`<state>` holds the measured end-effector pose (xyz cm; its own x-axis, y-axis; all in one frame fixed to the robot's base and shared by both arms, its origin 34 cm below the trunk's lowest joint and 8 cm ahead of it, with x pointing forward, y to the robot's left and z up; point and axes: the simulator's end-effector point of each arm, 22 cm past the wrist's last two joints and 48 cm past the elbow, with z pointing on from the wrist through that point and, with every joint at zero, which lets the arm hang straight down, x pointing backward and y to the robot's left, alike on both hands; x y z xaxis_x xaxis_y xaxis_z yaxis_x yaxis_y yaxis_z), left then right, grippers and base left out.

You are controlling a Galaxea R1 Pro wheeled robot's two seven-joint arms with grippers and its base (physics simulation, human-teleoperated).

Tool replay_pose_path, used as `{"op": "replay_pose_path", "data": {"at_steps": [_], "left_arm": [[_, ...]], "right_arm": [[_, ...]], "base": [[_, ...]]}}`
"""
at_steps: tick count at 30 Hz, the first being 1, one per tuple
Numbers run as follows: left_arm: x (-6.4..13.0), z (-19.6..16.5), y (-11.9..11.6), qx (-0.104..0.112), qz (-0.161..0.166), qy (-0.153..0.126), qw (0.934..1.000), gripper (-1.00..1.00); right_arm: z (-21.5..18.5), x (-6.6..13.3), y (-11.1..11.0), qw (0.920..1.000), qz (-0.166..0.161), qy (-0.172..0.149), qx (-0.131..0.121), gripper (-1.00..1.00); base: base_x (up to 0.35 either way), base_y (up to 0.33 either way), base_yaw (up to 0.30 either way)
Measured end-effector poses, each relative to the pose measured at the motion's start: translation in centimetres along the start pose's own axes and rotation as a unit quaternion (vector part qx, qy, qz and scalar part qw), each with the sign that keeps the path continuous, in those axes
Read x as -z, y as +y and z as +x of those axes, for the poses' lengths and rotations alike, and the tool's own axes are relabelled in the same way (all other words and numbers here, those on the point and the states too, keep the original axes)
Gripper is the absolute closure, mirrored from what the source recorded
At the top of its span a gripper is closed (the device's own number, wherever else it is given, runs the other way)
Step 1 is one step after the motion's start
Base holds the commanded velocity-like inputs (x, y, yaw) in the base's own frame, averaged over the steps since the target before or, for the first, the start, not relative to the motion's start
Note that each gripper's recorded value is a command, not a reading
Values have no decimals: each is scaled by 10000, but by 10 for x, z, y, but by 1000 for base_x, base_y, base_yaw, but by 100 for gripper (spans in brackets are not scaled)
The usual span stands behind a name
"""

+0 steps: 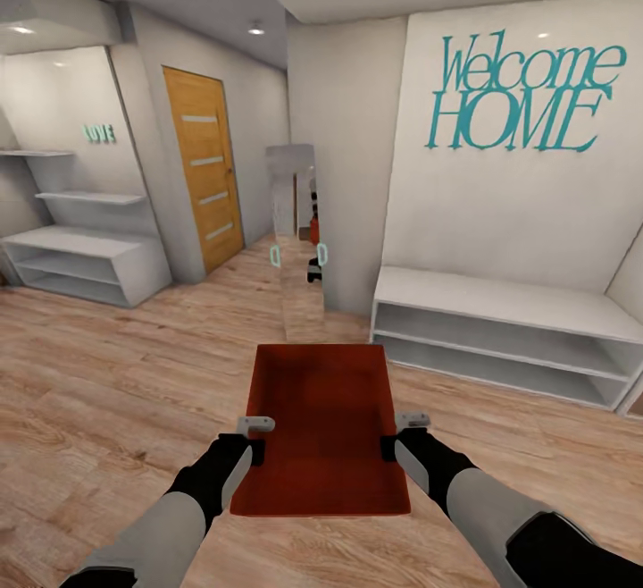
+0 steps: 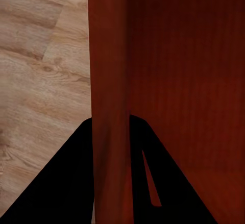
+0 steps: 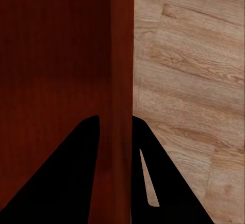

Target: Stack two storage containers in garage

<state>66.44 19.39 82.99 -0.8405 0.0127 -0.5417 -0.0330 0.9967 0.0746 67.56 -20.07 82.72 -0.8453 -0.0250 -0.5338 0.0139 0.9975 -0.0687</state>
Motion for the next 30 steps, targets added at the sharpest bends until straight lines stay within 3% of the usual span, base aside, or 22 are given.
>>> {"op": "replay_pose_path", "data": {"at_steps": [30], "left_arm": [[0,0,0,0,1,2,10000,100]], "right_arm": [[0,0,0,10000,1,2,2,100]], "base": [[322,0,269]]}}
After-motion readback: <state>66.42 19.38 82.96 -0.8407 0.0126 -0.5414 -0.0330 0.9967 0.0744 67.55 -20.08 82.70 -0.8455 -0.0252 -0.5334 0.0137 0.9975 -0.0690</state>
